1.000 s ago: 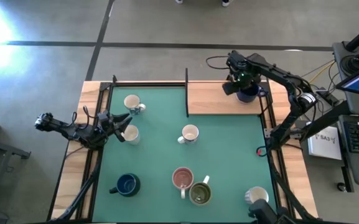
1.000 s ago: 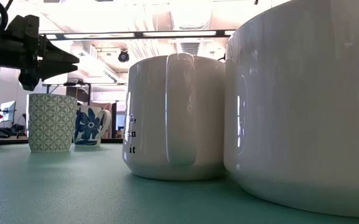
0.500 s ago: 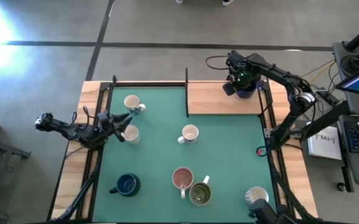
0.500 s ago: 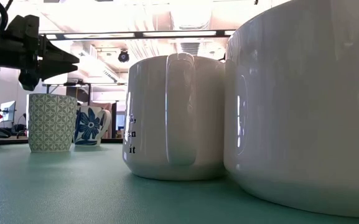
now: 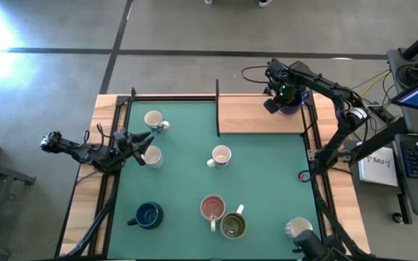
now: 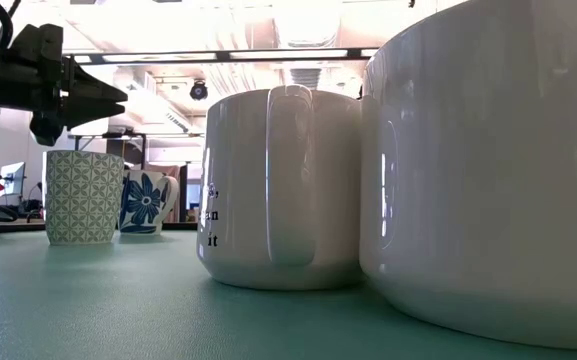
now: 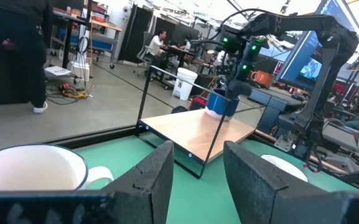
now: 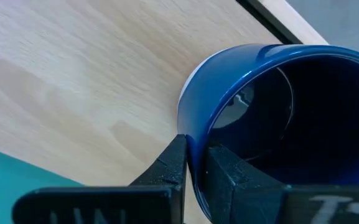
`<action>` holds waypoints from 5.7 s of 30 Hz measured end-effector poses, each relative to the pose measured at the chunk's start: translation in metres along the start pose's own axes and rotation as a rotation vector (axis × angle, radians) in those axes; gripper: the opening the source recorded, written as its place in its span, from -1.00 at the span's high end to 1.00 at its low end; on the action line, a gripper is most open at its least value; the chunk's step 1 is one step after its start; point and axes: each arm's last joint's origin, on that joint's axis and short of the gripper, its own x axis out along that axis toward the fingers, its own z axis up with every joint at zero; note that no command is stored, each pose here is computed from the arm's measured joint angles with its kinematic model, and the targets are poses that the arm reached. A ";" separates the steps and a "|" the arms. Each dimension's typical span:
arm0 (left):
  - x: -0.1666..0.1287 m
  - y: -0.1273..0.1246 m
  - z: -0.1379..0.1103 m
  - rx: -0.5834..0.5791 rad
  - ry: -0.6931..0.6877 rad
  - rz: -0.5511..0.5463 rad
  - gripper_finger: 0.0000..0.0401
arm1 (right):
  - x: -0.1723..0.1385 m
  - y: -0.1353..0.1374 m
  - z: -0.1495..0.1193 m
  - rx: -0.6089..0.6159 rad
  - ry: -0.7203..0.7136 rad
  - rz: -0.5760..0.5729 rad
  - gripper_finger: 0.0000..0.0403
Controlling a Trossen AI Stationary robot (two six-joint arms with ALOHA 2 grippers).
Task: Place coffee mugs
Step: Put the blue mug on the shelf, then put the red white pattern mug on the shelf
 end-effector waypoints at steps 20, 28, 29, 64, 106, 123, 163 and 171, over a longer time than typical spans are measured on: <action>0.000 0.000 0.000 0.000 0.000 0.000 0.38 | 0.001 -0.011 0.009 0.071 -0.088 0.004 0.88; 0.000 0.000 0.000 0.000 0.000 0.000 0.38 | 0.002 -0.011 0.007 0.069 -0.064 0.010 0.88; 0.000 0.000 0.000 0.000 0.000 0.000 0.38 | 0.002 -0.011 0.006 0.068 -0.059 0.015 0.88; 0.000 0.000 0.000 0.000 0.000 0.000 0.38 | -0.080 0.000 -0.035 0.108 -0.167 0.051 0.34; 0.000 0.000 0.000 -0.001 0.000 0.000 0.38 | -0.069 0.245 -0.285 0.022 0.157 0.262 0.23; 0.000 0.000 0.000 0.000 0.000 0.000 0.38 | -0.060 0.277 -0.368 0.326 0.359 0.276 0.21; 0.000 0.000 0.000 0.001 0.001 0.001 0.38 | -0.045 0.282 -0.374 0.121 0.235 0.131 0.92; 0.000 0.000 0.000 0.001 0.001 0.001 0.38 | -0.051 0.276 -0.324 -0.035 0.192 0.133 0.93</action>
